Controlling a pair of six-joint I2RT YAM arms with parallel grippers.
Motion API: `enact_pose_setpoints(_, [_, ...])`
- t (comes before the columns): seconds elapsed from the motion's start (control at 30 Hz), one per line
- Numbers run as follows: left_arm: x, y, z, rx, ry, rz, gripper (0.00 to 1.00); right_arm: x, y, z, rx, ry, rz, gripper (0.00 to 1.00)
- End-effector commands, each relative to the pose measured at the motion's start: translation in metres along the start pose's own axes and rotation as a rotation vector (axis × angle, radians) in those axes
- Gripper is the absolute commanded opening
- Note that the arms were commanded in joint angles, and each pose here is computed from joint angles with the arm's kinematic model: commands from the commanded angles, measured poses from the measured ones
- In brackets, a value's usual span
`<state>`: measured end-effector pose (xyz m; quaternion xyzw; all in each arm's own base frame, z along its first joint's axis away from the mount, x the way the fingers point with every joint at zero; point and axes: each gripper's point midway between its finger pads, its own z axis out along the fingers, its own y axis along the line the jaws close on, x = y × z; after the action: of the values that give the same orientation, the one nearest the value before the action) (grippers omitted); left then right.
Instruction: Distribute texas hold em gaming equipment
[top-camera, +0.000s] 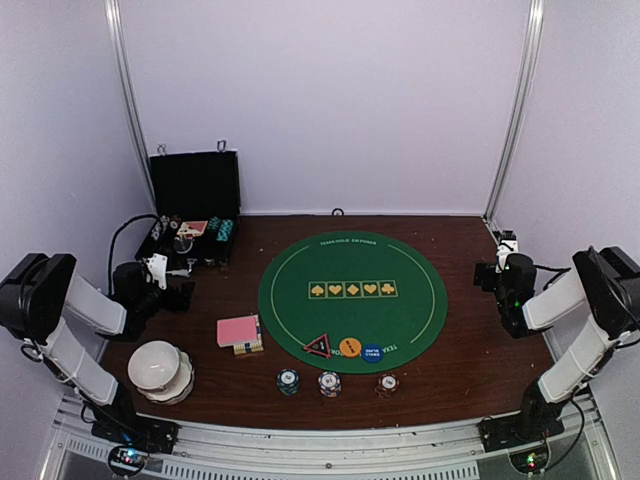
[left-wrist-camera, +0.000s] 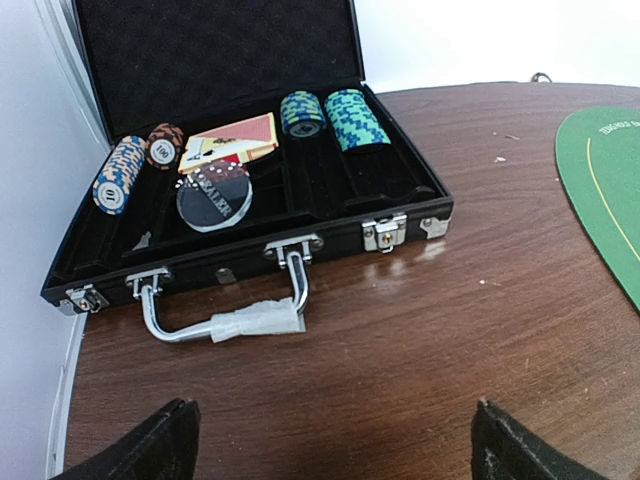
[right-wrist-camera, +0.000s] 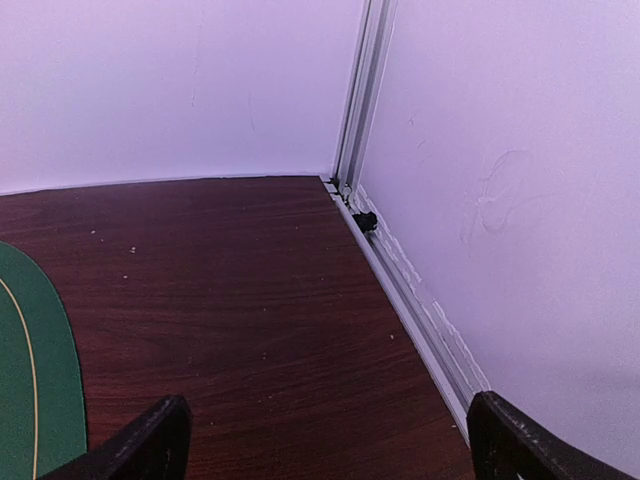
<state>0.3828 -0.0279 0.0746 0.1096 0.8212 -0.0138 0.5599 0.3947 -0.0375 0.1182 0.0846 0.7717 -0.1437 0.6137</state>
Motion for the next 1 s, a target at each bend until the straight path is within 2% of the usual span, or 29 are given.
enact_pose_setpoints(0.0, [-0.017,0.005,0.001,-0.02,-0.064,0.0,0.98,-0.008,-0.001,0.0,-0.001,-0.021,0.014,1.0])
enact_pose_setpoints(0.47, [-0.022,0.01,0.0,-0.042,-0.047,-0.01,0.98,-0.018,-0.007,-0.002,0.037,-0.014,0.006,1.0])
enact_pose_setpoints(0.57, [-0.043,0.01,0.002,-0.009,0.006,0.001,0.97,-0.031,-0.016,-0.005,0.108,0.018,0.006,1.0])
enact_pose_setpoints(0.6, [-0.037,0.006,0.001,0.02,0.061,0.013,0.98,-0.037,-0.017,-0.006,0.115,0.025,0.004,0.99])
enact_pose_setpoints(0.67, [-0.05,0.006,0.002,0.043,0.114,0.016,0.98,-0.05,-0.02,-0.008,0.124,0.035,0.006,0.99])
enact_pose_setpoints(0.77, [-0.053,0.005,-0.001,0.067,0.208,0.014,0.98,-0.073,-0.028,-0.013,0.155,0.043,0.09,0.99])
enact_pose_setpoints(0.87, [-0.056,0.007,-0.009,0.07,0.292,0.016,0.97,-0.099,-0.015,-0.017,0.059,0.034,0.045,1.0])
enact_pose_setpoints(0.97, [-0.067,0.008,-0.018,0.078,0.331,0.029,0.98,-0.123,-0.006,-0.02,-0.015,0.041,0.086,1.0])
